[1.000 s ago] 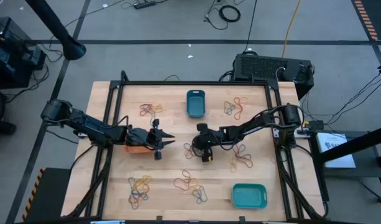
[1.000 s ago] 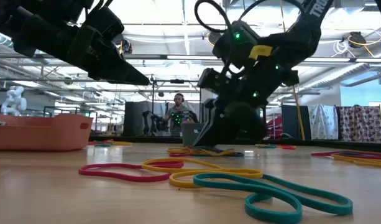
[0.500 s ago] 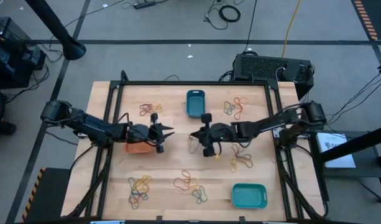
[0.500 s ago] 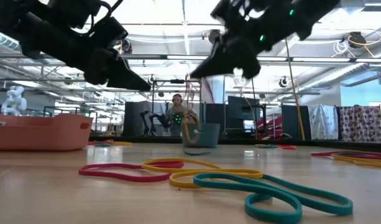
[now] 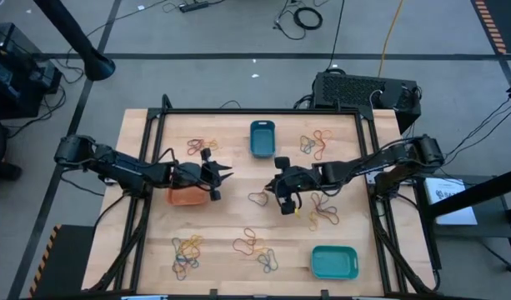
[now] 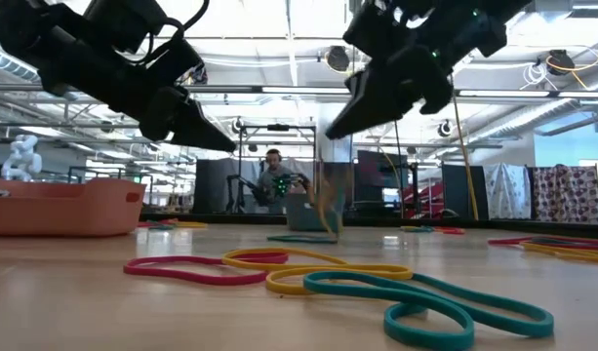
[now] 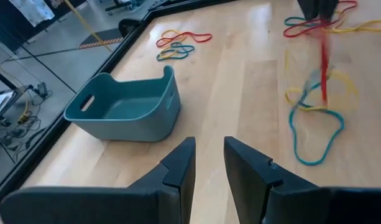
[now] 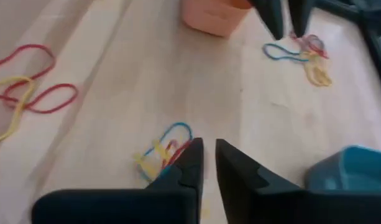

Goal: Sort rubber bands into baskets
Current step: Put the center red rubber band into the blue bin

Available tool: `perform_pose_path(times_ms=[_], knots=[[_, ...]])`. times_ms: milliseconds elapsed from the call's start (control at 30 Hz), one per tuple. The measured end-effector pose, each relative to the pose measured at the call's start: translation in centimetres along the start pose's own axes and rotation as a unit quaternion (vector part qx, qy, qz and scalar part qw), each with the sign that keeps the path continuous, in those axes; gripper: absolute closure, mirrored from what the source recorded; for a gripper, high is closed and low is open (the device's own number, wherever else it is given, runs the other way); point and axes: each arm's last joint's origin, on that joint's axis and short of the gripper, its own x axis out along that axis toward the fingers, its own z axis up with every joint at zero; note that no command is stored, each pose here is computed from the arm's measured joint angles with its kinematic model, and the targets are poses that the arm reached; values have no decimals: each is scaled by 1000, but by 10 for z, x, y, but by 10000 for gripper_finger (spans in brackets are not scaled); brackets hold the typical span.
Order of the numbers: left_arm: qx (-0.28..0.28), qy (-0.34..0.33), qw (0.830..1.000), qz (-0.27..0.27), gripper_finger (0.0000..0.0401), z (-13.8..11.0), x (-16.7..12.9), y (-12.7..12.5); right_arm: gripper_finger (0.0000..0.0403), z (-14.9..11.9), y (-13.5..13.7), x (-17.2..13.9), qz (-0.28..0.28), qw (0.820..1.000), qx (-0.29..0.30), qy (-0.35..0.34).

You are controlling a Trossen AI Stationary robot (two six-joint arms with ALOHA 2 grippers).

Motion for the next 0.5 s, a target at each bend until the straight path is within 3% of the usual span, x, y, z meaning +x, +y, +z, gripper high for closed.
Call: perform_pose_path(times_ms=[200,500], knots=[[-2,-4,1000,0,308,1,0,0,308,-7,4,10,18,999,18,19],[-15,-6,1000,-4,308,1,0,0,252,-38,12,26,33,988,39,147]])
